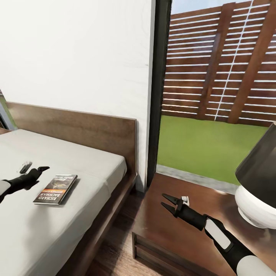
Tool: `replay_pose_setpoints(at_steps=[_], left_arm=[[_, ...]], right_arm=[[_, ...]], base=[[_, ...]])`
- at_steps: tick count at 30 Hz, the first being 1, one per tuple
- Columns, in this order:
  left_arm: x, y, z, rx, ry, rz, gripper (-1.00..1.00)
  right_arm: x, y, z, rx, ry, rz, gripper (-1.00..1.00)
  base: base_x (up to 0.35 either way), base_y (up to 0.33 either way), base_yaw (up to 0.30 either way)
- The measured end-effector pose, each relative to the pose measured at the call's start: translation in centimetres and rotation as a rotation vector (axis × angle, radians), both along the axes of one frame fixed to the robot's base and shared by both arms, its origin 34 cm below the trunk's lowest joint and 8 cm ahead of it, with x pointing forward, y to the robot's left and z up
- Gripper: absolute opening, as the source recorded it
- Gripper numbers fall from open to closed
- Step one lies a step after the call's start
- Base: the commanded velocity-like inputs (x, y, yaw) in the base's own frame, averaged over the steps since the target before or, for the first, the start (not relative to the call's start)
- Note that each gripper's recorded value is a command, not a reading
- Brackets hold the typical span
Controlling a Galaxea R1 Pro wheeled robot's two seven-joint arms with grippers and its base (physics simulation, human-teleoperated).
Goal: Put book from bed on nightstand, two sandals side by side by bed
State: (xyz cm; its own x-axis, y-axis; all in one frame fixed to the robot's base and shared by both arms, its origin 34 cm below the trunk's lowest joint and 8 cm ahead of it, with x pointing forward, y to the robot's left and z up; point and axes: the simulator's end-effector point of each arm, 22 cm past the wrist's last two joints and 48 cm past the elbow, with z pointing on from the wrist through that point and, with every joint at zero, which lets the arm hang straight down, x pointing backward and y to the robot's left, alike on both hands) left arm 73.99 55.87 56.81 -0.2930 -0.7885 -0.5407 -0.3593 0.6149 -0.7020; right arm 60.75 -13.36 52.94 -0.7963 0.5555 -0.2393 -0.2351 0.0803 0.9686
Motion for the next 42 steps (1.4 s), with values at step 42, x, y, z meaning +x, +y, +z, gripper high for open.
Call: replay_pose_setpoints(at_steps=[42], left_arm=[[0.0,-0.3,-2.0,0.028,-0.036,0.047,1.0]], right_arm=[[0.0,0.0,0.0,-0.001,0.0,0.0,1.0]], base=[[0.0,0.0,0.0]])
